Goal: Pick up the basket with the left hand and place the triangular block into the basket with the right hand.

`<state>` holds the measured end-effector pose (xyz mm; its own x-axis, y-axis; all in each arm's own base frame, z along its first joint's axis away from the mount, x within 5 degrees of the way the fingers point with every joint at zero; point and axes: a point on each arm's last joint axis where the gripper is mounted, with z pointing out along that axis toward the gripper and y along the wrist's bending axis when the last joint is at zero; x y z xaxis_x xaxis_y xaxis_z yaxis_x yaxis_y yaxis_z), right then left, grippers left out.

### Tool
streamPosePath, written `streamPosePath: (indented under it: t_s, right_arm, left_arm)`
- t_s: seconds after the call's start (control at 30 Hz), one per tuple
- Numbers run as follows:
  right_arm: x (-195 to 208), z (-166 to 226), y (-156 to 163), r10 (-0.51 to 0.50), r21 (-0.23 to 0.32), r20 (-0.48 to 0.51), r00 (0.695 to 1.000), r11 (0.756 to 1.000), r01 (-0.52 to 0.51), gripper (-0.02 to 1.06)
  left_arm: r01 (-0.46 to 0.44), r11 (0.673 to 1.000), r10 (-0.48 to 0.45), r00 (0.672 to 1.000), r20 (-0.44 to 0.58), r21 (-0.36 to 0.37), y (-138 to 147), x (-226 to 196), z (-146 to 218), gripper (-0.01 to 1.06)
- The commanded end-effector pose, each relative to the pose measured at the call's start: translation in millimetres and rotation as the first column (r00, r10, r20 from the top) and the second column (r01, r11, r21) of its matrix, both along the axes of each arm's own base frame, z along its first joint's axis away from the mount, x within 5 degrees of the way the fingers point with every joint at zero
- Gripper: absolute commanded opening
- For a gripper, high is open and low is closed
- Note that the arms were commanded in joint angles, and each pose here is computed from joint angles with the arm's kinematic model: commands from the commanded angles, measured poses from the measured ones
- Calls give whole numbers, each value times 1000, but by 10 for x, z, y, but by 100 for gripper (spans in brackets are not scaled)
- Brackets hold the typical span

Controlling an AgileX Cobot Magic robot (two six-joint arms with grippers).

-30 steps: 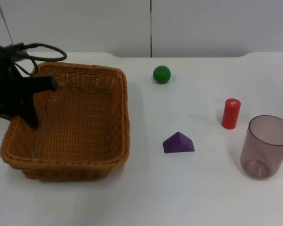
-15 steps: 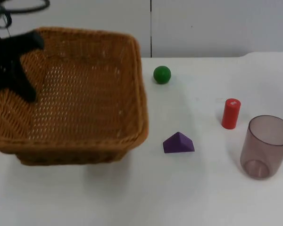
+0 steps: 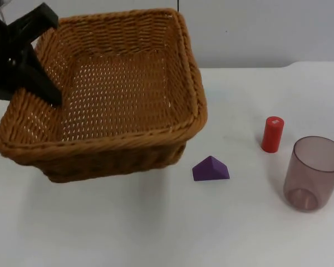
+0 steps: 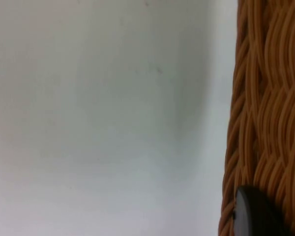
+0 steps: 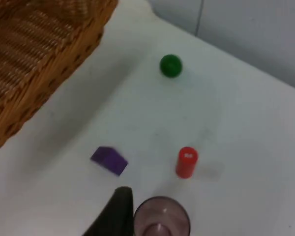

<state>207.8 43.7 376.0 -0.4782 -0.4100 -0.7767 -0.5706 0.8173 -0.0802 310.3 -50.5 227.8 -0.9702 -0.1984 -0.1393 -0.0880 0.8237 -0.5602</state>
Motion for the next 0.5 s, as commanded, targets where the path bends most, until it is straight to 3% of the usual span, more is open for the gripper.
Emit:
streamPosePath:
  t_s: [0.0, 0.2, 0.27, 0.37, 0.47]
  right_arm:
    - [33, -35, 17, 35, -5, -29, 999, 999, -35, 105]
    - [237, -261, 241, 160, -44, -95, 982, 985, -165, 105]
    - [345, -401, 438, 239, -73, -109, 965, 966, -247, 105]
    - [505, -581, 627, 282, -116, -106, 954, 949, -293, 105]
    - [762, -800, 895, 344, -177, -139, 929, 914, -365, 105]
  left_arm:
    - [7, 999, -5, 999, 35, -36, -38, 8, 117, 1]
    - [-42, 998, 45, 996, 71, -43, 149, 116, 301, 1]
    - [-53, 997, 56, 996, 68, -54, 212, 126, 339, 1]
    - [-63, 996, 67, 996, 65, -62, 242, 126, 342, 1]
    - [-60, 996, 64, 996, 67, -59, 243, 126, 341, 1]
